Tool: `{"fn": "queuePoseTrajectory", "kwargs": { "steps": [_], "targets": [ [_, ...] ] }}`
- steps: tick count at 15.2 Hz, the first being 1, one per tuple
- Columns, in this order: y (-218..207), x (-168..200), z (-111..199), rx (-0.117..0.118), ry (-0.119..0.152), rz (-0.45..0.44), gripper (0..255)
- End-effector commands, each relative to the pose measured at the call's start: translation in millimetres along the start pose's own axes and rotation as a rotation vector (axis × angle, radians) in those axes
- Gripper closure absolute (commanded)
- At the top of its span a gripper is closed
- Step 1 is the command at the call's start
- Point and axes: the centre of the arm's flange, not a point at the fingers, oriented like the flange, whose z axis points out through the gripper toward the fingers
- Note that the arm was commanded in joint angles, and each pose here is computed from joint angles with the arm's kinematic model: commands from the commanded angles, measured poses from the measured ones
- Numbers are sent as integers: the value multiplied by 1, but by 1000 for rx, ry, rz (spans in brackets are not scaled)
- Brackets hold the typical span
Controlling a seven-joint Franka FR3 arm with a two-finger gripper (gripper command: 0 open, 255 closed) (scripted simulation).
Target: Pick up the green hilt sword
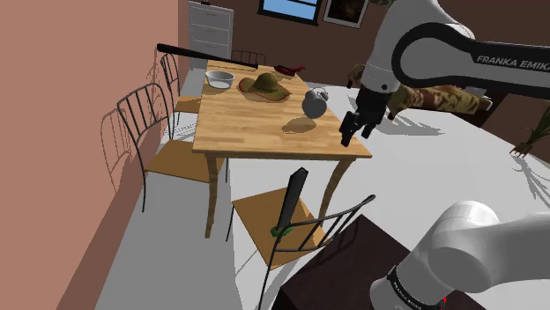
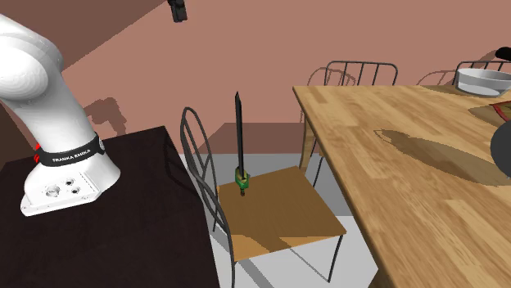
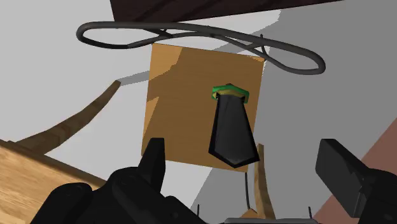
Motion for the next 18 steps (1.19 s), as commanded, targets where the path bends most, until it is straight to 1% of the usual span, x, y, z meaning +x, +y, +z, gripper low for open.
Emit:
{"fn": "queuePoseTrajectory", "kwargs": {
  "steps": [1, 10, 18],
  "targets": [
    [0, 0, 0, 0, 0, 0, 0],
    [-33, 84, 98, -89, -127, -279, 0],
    [-73, 139, 197, -168, -240, -527, 0]
  ]
}}
